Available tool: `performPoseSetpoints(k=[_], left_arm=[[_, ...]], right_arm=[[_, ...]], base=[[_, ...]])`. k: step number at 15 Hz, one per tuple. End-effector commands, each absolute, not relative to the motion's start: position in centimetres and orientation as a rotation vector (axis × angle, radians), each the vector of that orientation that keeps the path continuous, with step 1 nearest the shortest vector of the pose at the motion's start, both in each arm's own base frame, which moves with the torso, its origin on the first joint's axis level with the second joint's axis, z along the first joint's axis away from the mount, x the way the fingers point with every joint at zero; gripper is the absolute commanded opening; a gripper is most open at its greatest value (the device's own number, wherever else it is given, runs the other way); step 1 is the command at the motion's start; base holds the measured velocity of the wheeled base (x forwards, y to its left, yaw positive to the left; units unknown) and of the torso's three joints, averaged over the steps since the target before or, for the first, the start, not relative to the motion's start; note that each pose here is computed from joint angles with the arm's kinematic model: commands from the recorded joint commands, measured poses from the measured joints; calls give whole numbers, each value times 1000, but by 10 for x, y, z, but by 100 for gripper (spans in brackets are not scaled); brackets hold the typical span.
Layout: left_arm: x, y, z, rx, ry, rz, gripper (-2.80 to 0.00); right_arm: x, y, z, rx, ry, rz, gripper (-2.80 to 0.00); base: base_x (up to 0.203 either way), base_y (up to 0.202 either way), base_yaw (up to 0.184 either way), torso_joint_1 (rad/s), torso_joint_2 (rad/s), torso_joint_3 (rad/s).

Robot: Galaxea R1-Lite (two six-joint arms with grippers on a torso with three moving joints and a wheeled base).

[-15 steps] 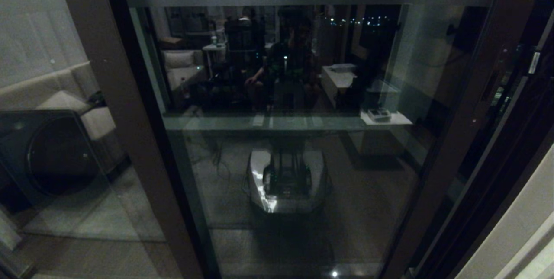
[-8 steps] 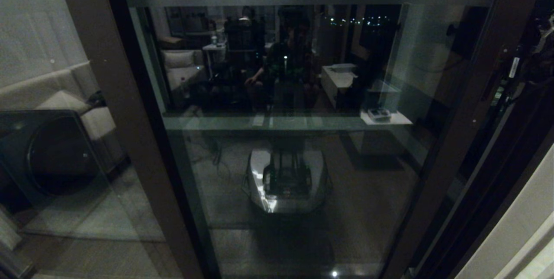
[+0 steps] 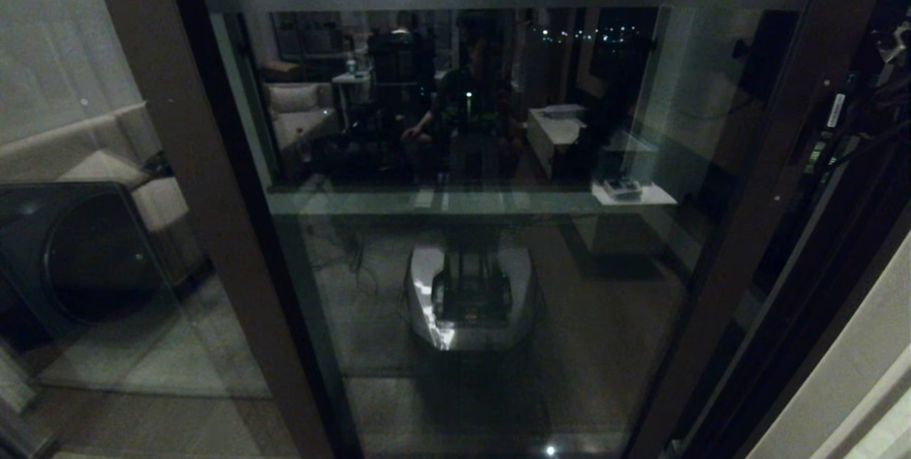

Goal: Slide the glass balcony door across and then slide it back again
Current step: Open the slid door

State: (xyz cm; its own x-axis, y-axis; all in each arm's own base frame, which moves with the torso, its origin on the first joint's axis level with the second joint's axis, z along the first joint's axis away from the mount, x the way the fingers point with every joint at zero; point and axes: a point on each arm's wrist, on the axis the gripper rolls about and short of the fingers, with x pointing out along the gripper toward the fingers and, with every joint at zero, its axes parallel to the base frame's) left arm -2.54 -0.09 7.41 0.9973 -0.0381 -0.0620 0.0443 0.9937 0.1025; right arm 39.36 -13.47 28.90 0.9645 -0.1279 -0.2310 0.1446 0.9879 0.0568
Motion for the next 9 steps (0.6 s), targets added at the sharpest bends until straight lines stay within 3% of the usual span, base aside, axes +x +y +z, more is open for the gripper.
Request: performPoseSetpoints(k=[1, 9], left_arm=[[-25, -1, 74, 104, 60, -41, -280], [-26, -1, 74, 104, 60, -40, -280]], right_arm=[[397, -128, 287, 74, 235, -113, -280], [407, -119, 278, 73, 254, -89, -280]], base=[[0, 0, 0, 0, 0, 0], [0, 0, 0, 0, 0, 0]])
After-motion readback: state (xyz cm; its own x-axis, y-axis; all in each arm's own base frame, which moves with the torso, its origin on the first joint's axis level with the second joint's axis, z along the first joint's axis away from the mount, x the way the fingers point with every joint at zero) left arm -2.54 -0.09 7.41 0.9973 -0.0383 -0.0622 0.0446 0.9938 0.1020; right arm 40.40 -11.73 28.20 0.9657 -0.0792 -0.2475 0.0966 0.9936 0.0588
